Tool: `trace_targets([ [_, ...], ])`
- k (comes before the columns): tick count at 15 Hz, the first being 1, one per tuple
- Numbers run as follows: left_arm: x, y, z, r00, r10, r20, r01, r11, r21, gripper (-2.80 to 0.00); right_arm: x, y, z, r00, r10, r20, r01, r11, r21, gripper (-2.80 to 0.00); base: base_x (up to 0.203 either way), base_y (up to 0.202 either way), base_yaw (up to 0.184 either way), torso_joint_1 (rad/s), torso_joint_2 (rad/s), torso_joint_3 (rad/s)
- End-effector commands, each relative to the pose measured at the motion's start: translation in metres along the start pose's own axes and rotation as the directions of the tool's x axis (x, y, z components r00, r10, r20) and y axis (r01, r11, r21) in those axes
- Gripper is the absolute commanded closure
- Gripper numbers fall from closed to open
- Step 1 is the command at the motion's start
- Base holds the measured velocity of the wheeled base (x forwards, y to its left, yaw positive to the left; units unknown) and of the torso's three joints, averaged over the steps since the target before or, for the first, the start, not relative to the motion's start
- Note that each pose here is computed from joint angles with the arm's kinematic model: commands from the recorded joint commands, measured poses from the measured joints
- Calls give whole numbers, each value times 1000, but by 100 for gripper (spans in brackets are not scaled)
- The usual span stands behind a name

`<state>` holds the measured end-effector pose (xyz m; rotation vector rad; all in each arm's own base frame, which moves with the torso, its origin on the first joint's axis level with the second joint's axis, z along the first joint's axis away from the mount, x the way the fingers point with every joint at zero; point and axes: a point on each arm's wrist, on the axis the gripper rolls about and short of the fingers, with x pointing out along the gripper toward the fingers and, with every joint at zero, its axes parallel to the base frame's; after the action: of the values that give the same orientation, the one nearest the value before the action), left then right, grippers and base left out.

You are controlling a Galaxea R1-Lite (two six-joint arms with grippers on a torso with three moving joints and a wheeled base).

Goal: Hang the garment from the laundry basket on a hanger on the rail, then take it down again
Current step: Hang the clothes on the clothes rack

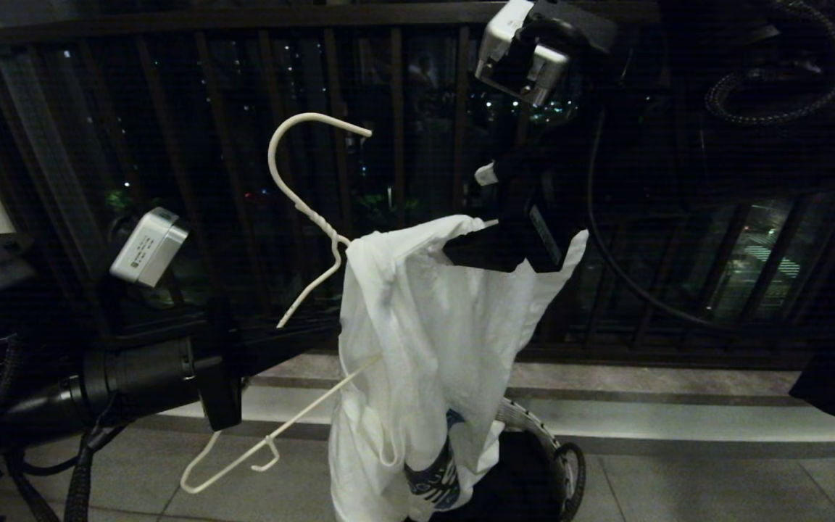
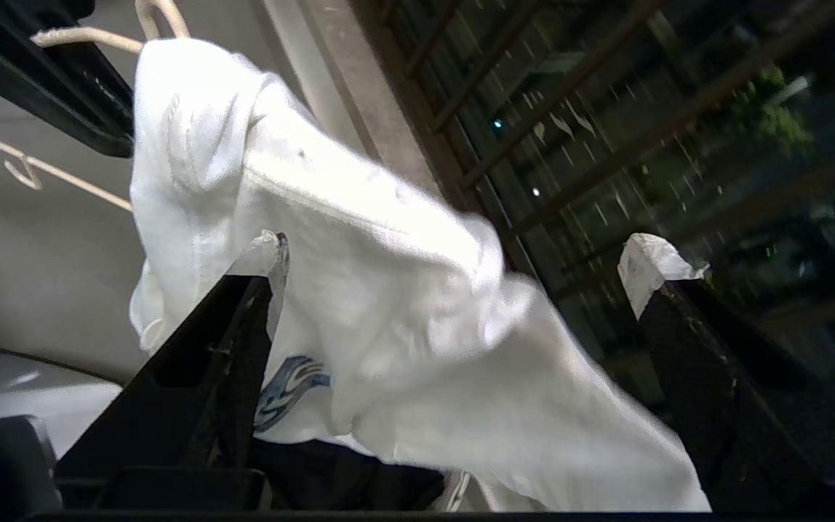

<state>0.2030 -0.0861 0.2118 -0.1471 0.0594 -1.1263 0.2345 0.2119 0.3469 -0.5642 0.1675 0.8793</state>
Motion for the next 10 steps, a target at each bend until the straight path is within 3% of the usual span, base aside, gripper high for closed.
trace_targets([
  [1,0,-1,1,1000,-5,4,5,1000,5,0,17,0,-6,999,18,-31,-18,1000,-9,-280,0,0,0,0,0,0],
  [10,-11,-15,11,1000,-21,8,21,1000,13,0,49,5,-17,993,110,-50,-113,993,-45,-280,0,0,0,0,0,0],
])
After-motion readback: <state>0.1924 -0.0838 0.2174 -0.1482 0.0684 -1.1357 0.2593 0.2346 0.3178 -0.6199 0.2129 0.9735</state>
